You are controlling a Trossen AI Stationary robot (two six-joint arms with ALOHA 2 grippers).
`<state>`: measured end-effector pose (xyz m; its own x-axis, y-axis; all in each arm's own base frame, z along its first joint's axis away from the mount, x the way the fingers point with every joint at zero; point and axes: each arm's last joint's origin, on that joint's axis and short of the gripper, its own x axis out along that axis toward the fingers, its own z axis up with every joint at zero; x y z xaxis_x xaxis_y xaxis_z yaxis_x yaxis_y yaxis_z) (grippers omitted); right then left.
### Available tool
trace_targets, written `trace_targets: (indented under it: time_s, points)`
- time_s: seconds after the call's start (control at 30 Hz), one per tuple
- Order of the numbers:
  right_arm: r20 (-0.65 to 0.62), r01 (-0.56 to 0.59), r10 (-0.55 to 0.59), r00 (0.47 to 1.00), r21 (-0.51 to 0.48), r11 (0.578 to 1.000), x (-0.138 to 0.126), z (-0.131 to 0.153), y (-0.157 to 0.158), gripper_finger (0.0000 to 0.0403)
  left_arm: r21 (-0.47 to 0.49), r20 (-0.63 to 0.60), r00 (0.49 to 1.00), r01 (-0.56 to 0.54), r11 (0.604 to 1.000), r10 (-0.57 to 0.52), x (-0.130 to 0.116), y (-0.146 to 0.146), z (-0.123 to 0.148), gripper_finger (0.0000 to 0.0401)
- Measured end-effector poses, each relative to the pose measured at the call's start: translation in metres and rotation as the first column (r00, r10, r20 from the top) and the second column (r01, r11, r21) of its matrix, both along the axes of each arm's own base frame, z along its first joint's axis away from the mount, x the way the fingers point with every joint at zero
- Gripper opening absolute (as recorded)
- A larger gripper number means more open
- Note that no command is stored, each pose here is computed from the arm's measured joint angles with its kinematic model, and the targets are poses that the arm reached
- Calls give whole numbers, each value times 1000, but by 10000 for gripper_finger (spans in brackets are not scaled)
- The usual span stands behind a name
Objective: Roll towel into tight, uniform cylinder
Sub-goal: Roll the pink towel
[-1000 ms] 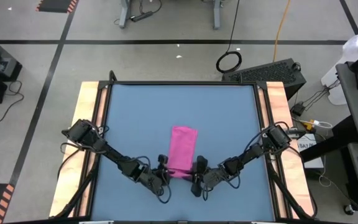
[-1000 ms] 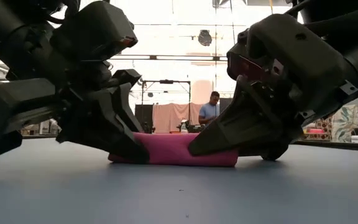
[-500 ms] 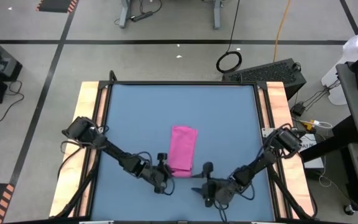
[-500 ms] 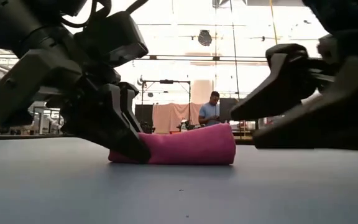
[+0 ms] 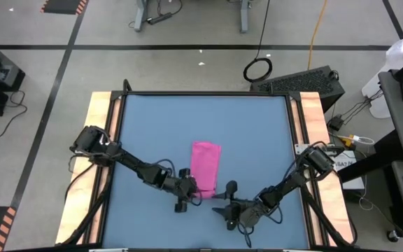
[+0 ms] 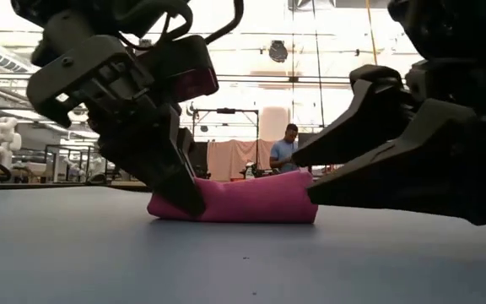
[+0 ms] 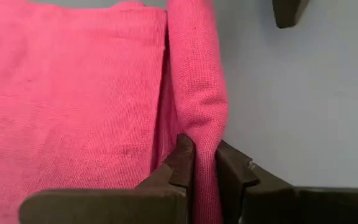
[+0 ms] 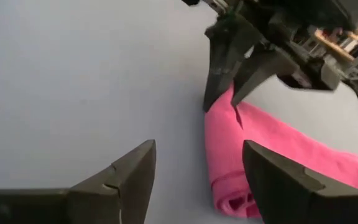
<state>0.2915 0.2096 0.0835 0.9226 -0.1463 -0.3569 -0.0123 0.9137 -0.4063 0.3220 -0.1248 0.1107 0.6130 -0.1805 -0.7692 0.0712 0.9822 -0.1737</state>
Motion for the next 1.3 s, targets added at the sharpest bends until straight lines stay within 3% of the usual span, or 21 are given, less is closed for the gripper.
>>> trace_targets:
  time_s: [0.2,0.6,1.1,1.3]
  points:
    - [44,-11,12,999,-20,1000,6,-4,-2,250,-58,-27,1000,-6,998,5,3,9,-1,40]
    - [19,44,-47,999,107,993,20,-16,-22,243,-77,-39,999,-4,997,1,4,13,-1,39]
    - [-57,191,-182,982,244,951,21,-26,-36,217,-63,-28,1000,-2,998,0,4,12,-2,59]
    - [-97,253,-234,967,326,911,24,-29,-46,207,7,12,1000,22,1000,-22,2,6,2,111]
